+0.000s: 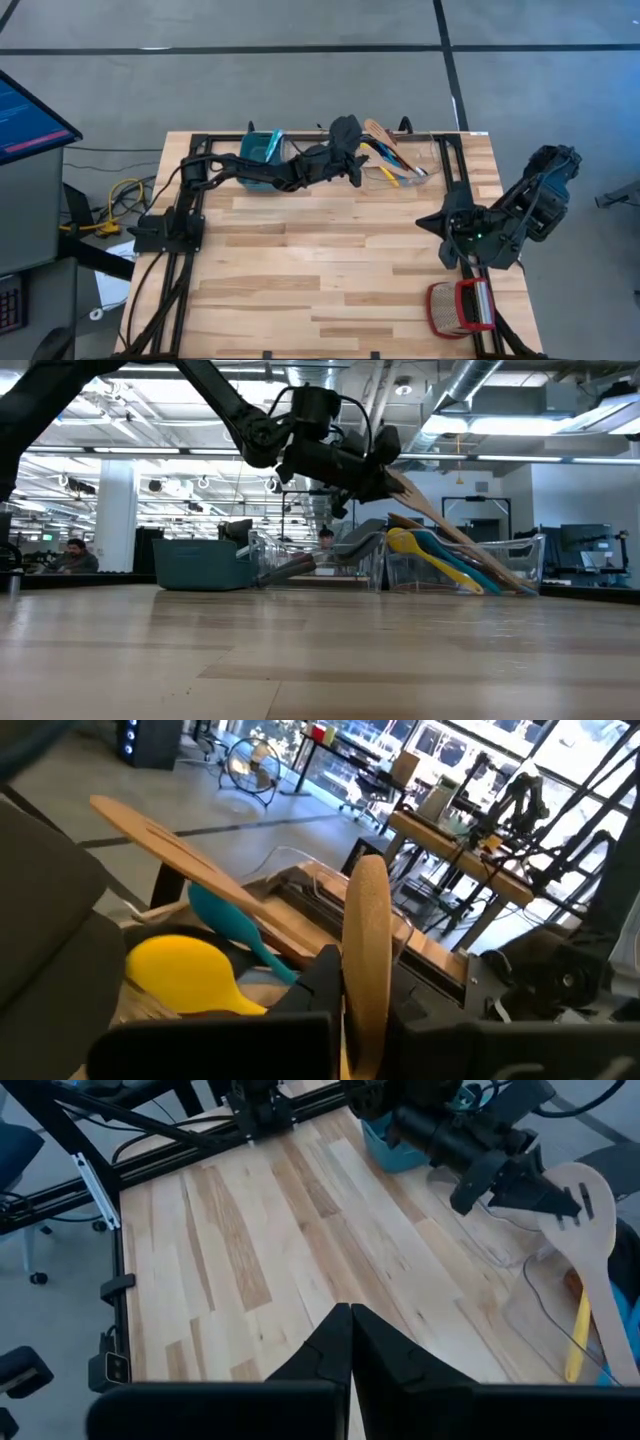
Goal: Pick & Place Kitchen Items
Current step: Put the brown slotted serving spoon into the right transparent bin, then return to Home Position
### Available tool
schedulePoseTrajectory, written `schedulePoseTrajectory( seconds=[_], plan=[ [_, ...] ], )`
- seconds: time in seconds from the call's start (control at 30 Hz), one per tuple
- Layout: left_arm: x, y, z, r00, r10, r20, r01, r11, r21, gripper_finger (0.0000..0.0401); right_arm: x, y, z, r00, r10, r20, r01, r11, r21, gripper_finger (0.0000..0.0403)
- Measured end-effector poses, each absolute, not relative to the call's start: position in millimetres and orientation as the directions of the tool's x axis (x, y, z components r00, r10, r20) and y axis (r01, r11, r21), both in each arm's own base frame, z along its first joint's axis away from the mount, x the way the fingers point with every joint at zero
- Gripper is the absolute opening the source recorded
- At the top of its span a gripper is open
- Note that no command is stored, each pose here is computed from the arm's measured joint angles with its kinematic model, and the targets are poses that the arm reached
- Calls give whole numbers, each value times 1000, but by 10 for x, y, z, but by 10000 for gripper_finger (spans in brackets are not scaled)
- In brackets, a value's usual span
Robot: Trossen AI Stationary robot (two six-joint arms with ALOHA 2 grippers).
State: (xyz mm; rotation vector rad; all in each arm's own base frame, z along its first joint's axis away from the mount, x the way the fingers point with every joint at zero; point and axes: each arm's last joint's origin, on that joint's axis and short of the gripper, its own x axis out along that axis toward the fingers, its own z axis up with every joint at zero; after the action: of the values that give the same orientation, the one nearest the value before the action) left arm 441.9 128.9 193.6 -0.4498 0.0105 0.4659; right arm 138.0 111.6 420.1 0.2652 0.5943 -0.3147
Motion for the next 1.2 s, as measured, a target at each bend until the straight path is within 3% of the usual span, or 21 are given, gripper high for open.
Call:
schedulePoseTrajectory(
  seconds=[0.27,0.8,1.0,1.2],
  plan=[
    [4403,1310,1990,886,454,-92,-449,791,-417,18,1380,1115,4201,783,-213,-584,363,919,153,1],
    [4366,1434,1928,850,511,-127,-514,756,-405,163,1378,1123,4204,786,-207,-582,380,905,191,0],
    [4323,1573,1983,839,539,-73,-516,746,-420,172,1380,1125,4205,787,-206,-581,379,905,194,0],
    [4256,1583,2310,857,515,21,-454,774,-441,162,1379,1124,4206,788,-206,-581,379,905,194,0]
  ],
)
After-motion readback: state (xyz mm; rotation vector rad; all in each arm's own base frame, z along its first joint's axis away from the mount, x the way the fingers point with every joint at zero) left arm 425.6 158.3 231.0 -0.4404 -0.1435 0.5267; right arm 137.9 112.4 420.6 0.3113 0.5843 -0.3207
